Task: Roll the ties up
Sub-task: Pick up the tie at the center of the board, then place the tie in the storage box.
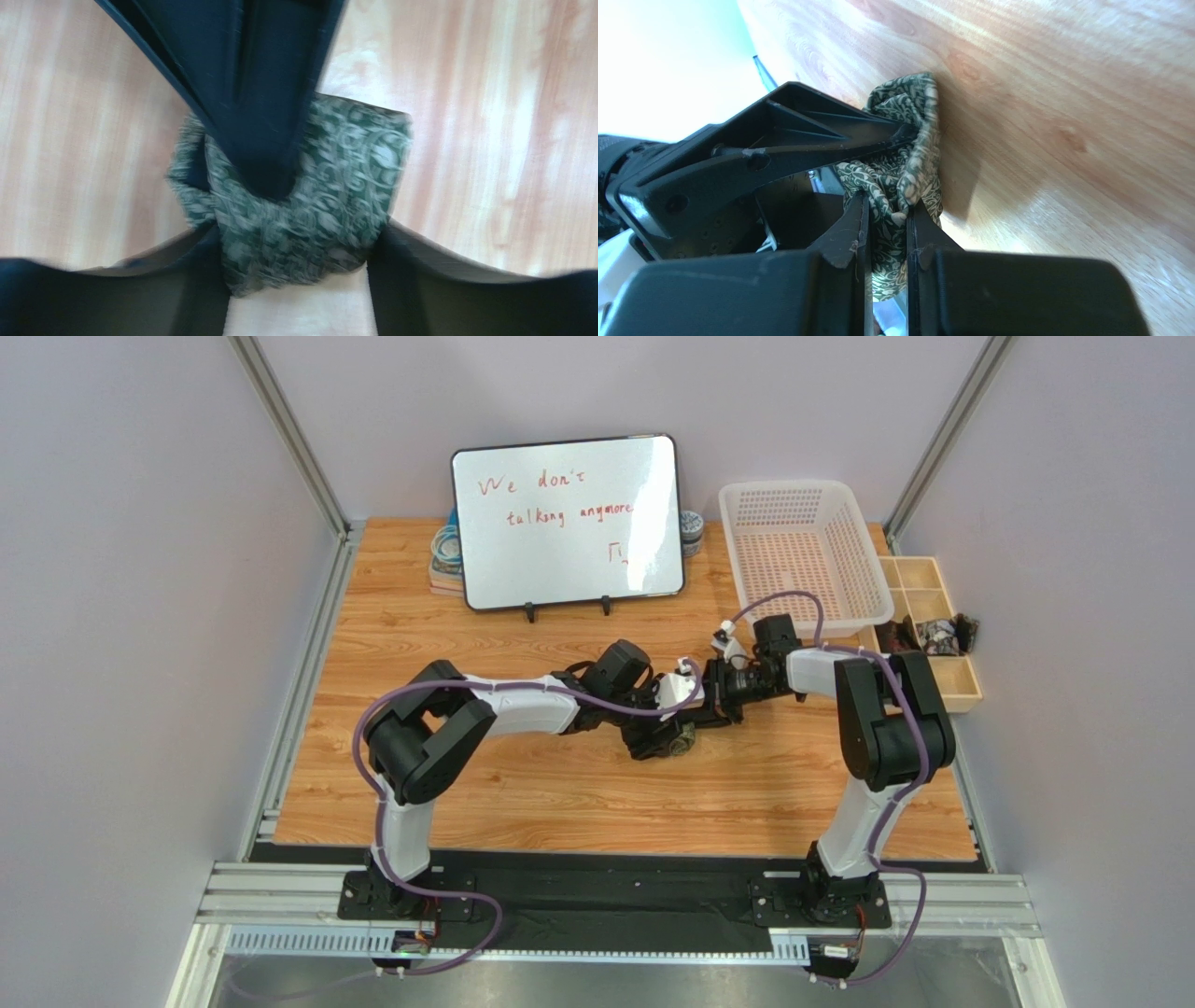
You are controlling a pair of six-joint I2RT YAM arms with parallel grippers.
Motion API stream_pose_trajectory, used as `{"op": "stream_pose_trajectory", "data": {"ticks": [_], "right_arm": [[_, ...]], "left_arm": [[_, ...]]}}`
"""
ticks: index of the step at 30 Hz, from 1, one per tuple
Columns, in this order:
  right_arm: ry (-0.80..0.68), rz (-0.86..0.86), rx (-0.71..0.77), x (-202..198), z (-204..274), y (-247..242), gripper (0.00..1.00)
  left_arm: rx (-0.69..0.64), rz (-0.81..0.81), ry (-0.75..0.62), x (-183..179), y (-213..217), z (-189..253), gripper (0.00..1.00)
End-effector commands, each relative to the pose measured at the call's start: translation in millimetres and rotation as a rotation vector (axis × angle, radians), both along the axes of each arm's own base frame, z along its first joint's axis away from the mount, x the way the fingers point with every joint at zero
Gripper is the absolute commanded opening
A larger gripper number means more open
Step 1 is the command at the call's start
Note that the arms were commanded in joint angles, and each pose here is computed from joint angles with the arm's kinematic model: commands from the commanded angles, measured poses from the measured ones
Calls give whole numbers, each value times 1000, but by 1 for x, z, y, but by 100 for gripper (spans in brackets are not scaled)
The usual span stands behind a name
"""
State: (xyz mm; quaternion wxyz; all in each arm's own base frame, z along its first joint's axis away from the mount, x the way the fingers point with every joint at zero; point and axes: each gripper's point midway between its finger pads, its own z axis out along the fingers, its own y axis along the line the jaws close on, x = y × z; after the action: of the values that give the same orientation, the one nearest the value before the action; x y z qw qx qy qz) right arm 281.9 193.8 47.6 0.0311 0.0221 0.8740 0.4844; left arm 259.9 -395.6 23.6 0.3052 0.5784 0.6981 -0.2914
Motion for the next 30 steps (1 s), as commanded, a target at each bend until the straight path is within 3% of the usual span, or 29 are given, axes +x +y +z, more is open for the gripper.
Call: {"op": "stream_pose_trajectory", "data": {"ticks": [1, 2, 3, 11, 18, 24, 30], "right_arm": [[-72, -20, -94, 11, 4, -9, 0], [-84, -20, -96, 12, 9, -10, 0], [-79, -19, -97, 11, 12, -10, 0], [-129, -19, -153, 15, 39, -18, 0], [-289, -30, -295, 36, 103, -60, 0], [-408, -162, -475, 56, 159, -161, 0], [-389, -310, -685, 50, 183, -284, 0]], "left_arm": [[110, 62, 91, -18, 34, -19, 74], [87, 65, 89, -17, 32, -12, 75], [60, 70, 76, -14, 31, 1, 99], [-65, 111, 47, -11, 36, 64, 99], [-64, 103, 29, -20, 54, 93, 100], [-35, 64, -1, -29, 65, 108, 100], [-35, 71, -22, -31, 73, 115, 99]]}}
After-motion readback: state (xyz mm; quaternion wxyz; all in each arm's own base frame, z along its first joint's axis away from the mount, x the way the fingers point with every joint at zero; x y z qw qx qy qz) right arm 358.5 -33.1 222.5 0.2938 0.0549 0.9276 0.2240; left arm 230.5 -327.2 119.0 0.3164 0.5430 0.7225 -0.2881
